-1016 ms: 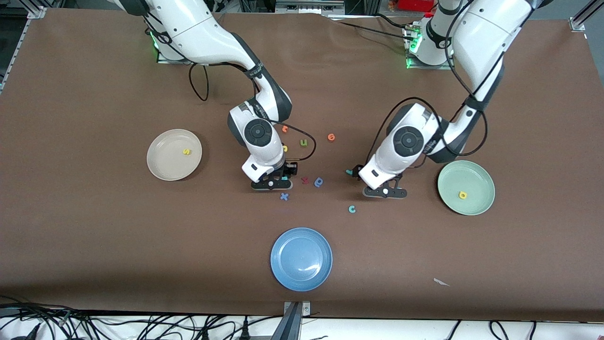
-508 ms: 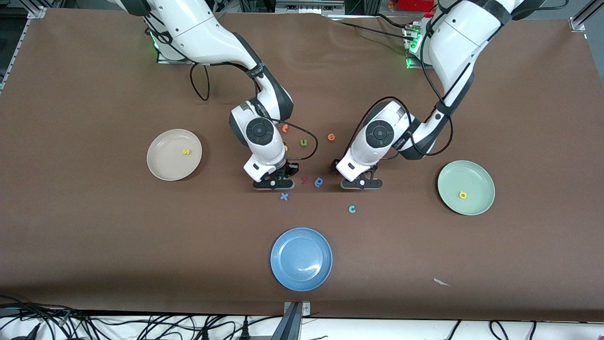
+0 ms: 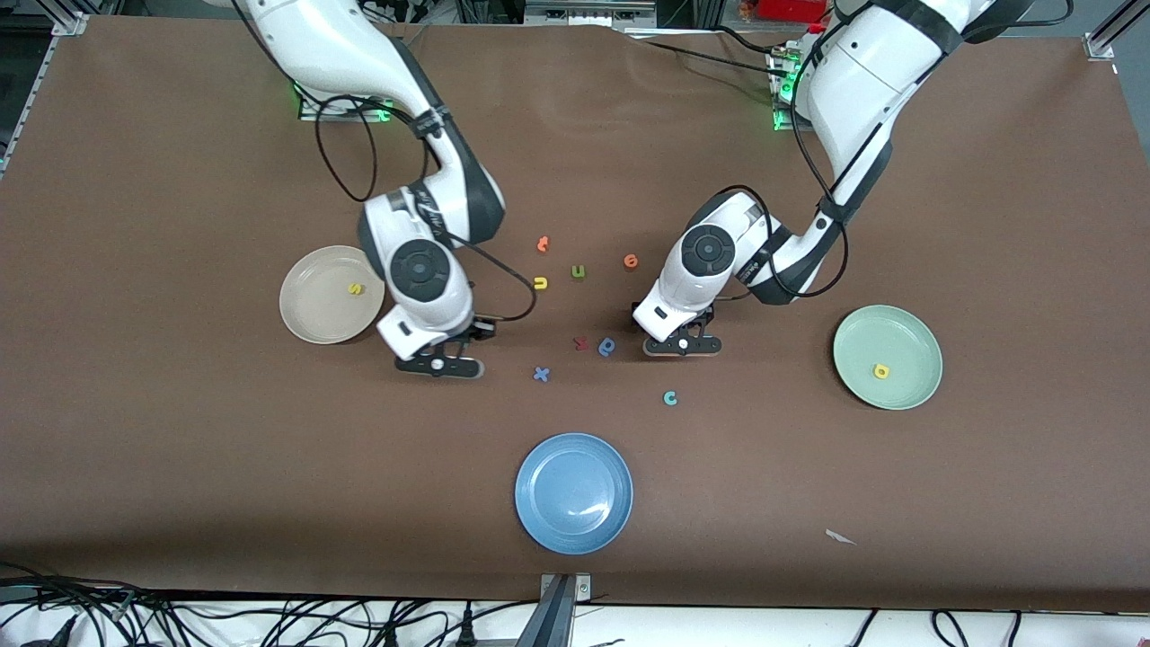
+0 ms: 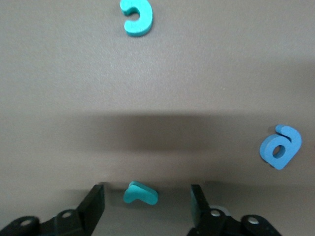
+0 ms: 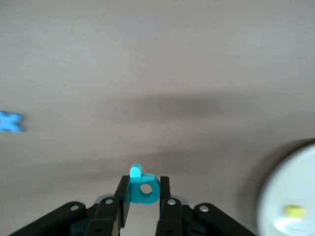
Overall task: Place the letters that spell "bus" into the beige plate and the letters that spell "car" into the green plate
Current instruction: 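Carry the cyan b to the white plate with the right gripper and release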
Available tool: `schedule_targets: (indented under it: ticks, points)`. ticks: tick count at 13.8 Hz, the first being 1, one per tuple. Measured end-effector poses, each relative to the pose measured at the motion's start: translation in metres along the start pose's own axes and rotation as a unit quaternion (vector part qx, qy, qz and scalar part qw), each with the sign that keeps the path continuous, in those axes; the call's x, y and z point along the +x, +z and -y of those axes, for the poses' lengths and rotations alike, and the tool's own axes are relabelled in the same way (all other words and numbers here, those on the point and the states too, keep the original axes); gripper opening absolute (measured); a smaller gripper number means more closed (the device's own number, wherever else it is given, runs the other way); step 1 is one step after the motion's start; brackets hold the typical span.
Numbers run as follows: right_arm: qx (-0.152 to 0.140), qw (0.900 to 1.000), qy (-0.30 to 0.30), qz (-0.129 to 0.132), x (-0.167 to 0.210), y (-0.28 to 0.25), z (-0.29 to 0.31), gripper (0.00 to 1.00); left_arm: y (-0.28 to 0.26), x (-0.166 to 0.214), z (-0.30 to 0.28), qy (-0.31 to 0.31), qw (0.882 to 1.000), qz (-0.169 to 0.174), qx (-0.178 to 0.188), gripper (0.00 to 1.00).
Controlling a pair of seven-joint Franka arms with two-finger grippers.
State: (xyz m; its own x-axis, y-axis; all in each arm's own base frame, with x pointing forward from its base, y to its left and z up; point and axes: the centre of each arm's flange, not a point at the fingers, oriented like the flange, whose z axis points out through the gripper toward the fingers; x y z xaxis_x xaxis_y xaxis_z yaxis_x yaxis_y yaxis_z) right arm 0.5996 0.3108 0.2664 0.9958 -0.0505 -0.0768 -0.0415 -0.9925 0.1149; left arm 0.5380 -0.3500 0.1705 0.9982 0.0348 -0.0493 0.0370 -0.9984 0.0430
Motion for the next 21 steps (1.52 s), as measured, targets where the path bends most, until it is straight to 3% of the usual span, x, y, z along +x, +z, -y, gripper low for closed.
schedule_targets:
  ticks: [6, 12, 13, 15, 19, 21]
  points:
    - [-0.026, 0.996, -0.031, 0.075, -0.018, 0.036, -0.193, 0.27, 0.001, -0.001, 0.002, -0.003, 1.0, 0.003, 0.007, 0.6]
    - [-0.019, 0.994, -0.022, 0.101, -0.025, 0.106, -0.247, 0.27, -0.001, -0.001, 0.001, -0.003, 1.0, 0.003, 0.008, 0.45]
    - [-0.017, 0.994, -0.02, 0.104, -0.025, 0.113, -0.245, 0.32, -0.001, -0.001, 0.001, -0.003, 1.0, 0.003, 0.008, 0.45]
    - [-0.015, 0.994, -0.021, 0.104, -0.025, 0.115, -0.241, 0.51, -0.002, -0.001, 0.001, -0.002, 1.0, 0.003, 0.008, 0.37]
    - [0.01, 0.994, -0.022, 0.105, -0.023, 0.083, -0.201, 0.9, -0.002, -0.001, 0.001, -0.002, 1.0, 0.003, 0.01, 0.34]
    - [0.03, 0.994, -0.044, 0.096, -0.03, 0.061, -0.158, 0.89, -0.002, -0.002, 0.001, 0.0, 1.0, 0.002, 0.012, 0.31]
